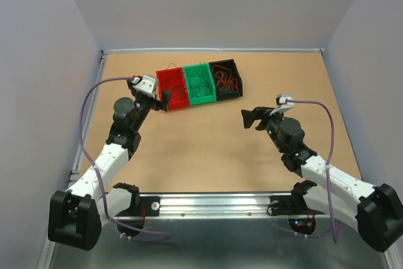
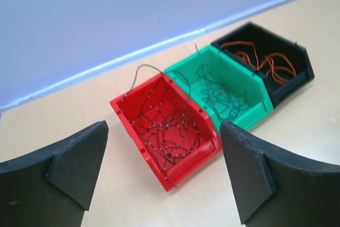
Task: Untangle the cables
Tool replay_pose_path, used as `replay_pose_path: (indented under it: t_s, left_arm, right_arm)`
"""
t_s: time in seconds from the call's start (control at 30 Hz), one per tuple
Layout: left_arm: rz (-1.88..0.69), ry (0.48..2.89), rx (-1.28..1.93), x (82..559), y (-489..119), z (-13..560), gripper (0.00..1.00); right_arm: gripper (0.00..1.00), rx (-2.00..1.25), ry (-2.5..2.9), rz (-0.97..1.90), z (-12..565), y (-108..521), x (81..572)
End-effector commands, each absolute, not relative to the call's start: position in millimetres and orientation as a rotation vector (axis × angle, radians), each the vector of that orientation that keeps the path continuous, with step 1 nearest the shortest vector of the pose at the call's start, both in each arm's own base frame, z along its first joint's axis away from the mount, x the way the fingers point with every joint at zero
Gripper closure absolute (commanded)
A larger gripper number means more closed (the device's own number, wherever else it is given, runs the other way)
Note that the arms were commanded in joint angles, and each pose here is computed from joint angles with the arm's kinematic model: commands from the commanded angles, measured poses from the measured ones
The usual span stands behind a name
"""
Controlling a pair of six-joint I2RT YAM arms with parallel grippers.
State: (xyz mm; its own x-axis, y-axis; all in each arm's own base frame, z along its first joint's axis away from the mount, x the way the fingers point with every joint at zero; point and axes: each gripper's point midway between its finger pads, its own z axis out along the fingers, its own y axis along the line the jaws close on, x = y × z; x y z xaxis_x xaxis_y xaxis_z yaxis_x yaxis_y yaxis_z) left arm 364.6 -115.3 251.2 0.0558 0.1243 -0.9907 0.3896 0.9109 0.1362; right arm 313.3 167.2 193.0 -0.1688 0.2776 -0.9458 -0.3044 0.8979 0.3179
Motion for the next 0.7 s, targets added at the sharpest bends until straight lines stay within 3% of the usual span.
replay_pose_path:
  t_s: [0.0,0.67]
  left_arm:
    - [-0.253,1.333,0.278,351.2,-103.4,290.1,0.01]
    - [-0.235,1.388,0.348,365.1,-110.5,264.7,0.01]
  right_arm:
    - [0.0,0.111,1.509,0.442,219.1,138.3,314.4]
    - [0.01,0.156,1.524,0.362,203.8,124.5,317.7]
